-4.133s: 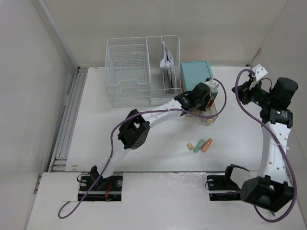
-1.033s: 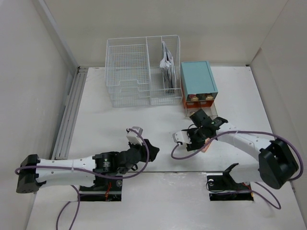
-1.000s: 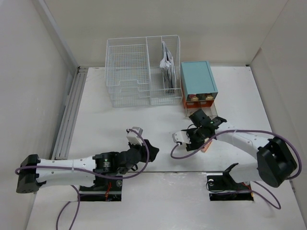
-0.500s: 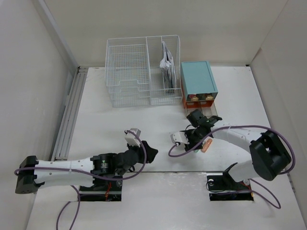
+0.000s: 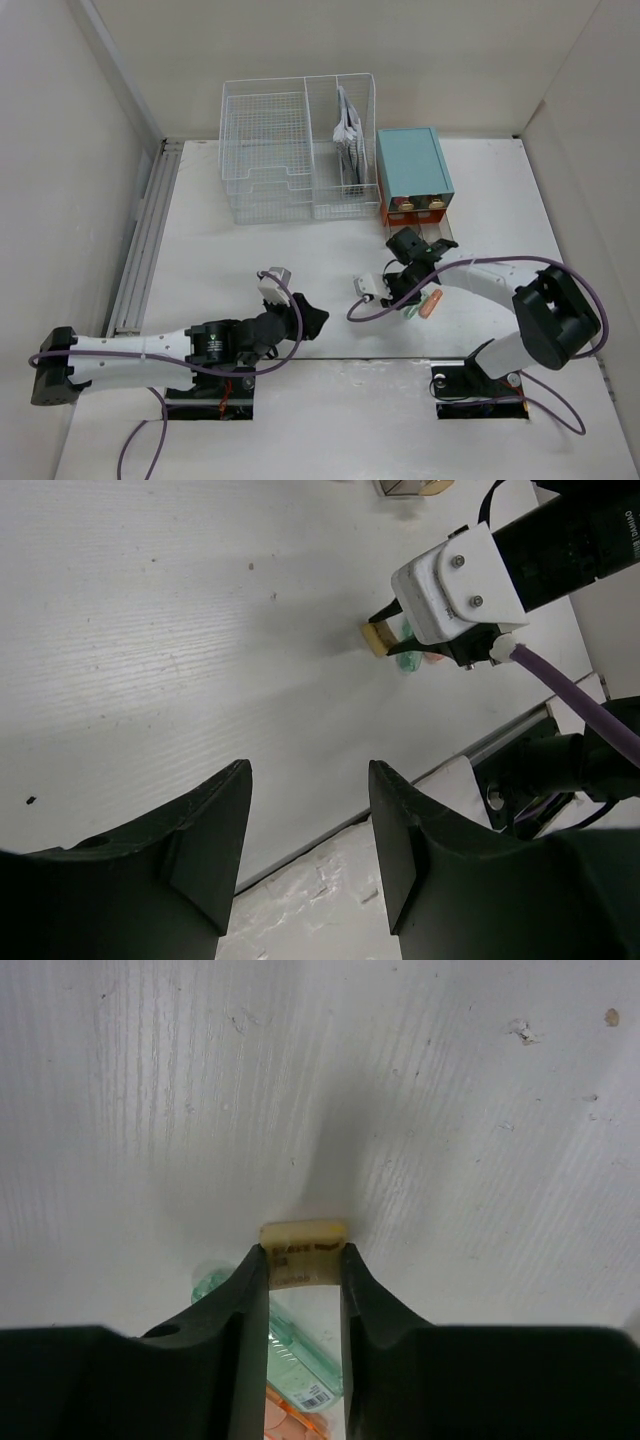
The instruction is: Organize the desk
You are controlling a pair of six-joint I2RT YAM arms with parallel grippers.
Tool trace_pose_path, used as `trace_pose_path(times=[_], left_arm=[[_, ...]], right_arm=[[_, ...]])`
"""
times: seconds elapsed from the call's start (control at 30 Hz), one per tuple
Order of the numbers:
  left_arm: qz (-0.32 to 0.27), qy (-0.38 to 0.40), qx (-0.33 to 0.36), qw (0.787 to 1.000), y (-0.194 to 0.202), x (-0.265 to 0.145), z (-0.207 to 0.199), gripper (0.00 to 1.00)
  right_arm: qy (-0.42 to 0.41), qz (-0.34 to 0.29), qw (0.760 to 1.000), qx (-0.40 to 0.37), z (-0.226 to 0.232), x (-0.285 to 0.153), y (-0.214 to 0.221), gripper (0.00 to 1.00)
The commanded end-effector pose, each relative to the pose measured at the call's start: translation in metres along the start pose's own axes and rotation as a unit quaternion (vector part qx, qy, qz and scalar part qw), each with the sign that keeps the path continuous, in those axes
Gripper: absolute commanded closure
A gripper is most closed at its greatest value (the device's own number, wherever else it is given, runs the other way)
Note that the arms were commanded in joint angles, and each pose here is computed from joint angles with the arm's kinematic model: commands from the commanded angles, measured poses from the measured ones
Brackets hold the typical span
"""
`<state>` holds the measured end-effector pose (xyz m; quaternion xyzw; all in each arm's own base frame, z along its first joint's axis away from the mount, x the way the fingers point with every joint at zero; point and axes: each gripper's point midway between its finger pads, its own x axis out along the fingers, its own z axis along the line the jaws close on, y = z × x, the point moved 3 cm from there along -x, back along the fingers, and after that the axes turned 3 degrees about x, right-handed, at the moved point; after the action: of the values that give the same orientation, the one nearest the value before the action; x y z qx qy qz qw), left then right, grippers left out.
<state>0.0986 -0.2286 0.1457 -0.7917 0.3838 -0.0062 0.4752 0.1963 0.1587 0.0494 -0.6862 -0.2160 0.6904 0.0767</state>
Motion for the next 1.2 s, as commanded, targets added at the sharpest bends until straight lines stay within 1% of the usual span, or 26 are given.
trace_pose_path(times=[0.0,0.03,0.1,0.2,0.23,0.3,0.37,0.4,0.43,0.47,0.5,0.53,0.6,0.63,0.67,0.7,0.77,0.83,0.9,0.93,0.97,1.03,1.07,1.1,1.13,1.17], left_arm=[[-0.005,0.008,-0.007,1.000,-0.004,-0.002,-0.005,0.53],[-0.005,0.008,-0.003,1.000,-0.004,-0.001,-0.005,0.53],[-0.004,0.015,-0.006,1.000,-0.003,0.000,-0.009,0.53],[0.002,0.014,0.007,1.000,0.002,0.006,-0.011,0.53],[0.002,0.015,0.006,1.000,0.001,0.008,-0.014,0.53],[0.009,0.014,0.023,1.000,0.005,0.014,-0.018,0.53],[0.007,0.023,0.027,0.999,0.002,0.018,-0.029,0.53],[0.012,0.027,0.038,0.999,0.008,0.025,-0.032,0.53],[0.010,0.029,0.040,0.999,0.007,0.028,-0.037,0.53],[0.012,0.035,0.038,0.999,0.006,0.031,-0.045,0.53],[0.022,0.024,0.054,0.998,0.014,0.039,-0.044,0.53],[0.025,0.027,0.054,0.998,0.016,0.042,-0.048,0.53],[0.029,0.032,0.059,0.997,0.018,0.050,-0.057,0.53],[0.037,0.031,0.068,0.997,0.026,0.055,-0.057,0.53],[0.040,0.039,0.065,0.996,0.026,0.057,-0.063,0.53],[0.037,0.042,0.063,0.996,0.025,0.060,-0.067,0.53],[0.039,0.047,0.067,0.996,0.029,0.066,-0.071,0.53],[0.040,0.052,0.069,0.995,0.030,0.069,-0.075,0.53],[0.040,0.052,0.083,0.994,0.031,0.075,-0.081,0.53],[0.035,0.058,0.083,0.994,0.027,0.078,-0.090,0.53],[0.039,0.053,0.092,0.994,0.030,0.083,-0.091,0.51],[0.042,0.050,0.109,0.992,0.031,0.088,-0.094,0.51],[0.037,0.055,0.109,0.992,0.027,0.091,-0.103,0.51],[0.049,0.051,0.116,0.991,0.034,0.096,-0.102,0.51],[0.054,0.054,0.124,0.989,0.037,0.098,-0.104,0.51],[0.049,0.052,0.126,0.990,0.032,0.103,-0.106,0.51]], right_arm=[[0.015,-0.023,1.000,-0.003,-0.007,-0.007,-0.014,0.79],[0.018,-0.030,0.999,0.008,-0.007,-0.009,-0.014,0.81],[0.053,-0.060,0.997,0.016,-0.022,-0.030,-0.027,0.81],[0.140,-0.094,0.985,0.046,-0.053,-0.066,-0.037,0.82],[0.182,-0.090,0.977,0.062,-0.067,-0.076,-0.032,0.82],[0.224,-0.093,0.966,0.092,-0.082,-0.093,-0.030,0.82],[0.285,-0.092,0.946,0.122,-0.101,-0.115,-0.020,0.82],[0.306,-0.085,0.937,0.148,-0.106,-0.120,-0.012,0.82],[0.323,-0.095,0.928,0.160,-0.111,-0.127,-0.011,0.82],[0.364,-0.087,0.909,0.182,-0.123,-0.140,0.001,0.82],[0.377,-0.083,0.901,0.198,-0.125,-0.143,0.009,0.82],[0.390,-0.080,0.891,0.217,-0.128,-0.147,0.015,0.82],[0.403,-0.042,0.879,0.251,-0.137,-0.147,0.038,0.82],[0.411,-0.040,0.870,0.269,-0.142,-0.148,0.043,0.82],[0.413,-0.031,0.865,0.282,-0.147,-0.146,0.051,0.82],[0.431,-0.020,0.854,0.291,-0.151,-0.151,0.061,0.82],[0.443,-0.016,0.841,0.309,-0.155,-0.153,0.069,0.82],[0.443,-0.004,0.838,0.318,-0.158,-0.150,0.077,0.81],[0.442,0.001,0.834,0.329,-0.165,-0.149,0.082,0.78],[0.436,0.008,0.835,0.336,-0.164,-0.145,0.088,0.75],[0.437,0.005,0.832,0.341,-0.167,-0.146,0.087,0.62],[0.424,0.003,0.837,0.346,-0.165,-0.141,0.090,0.52],[0.427,0.001,0.836,0.344,-0.164,-0.144,0.089,0.50],[0.421,-0.002,0.839,0.344,-0.162,-0.140,0.088,0.46],[0.427,-0.004,0.836,0.346,-0.159,-0.145,0.090,0.45],[0.418,-0.009,0.839,0.348,-0.157,-0.143,0.091,0.45]])
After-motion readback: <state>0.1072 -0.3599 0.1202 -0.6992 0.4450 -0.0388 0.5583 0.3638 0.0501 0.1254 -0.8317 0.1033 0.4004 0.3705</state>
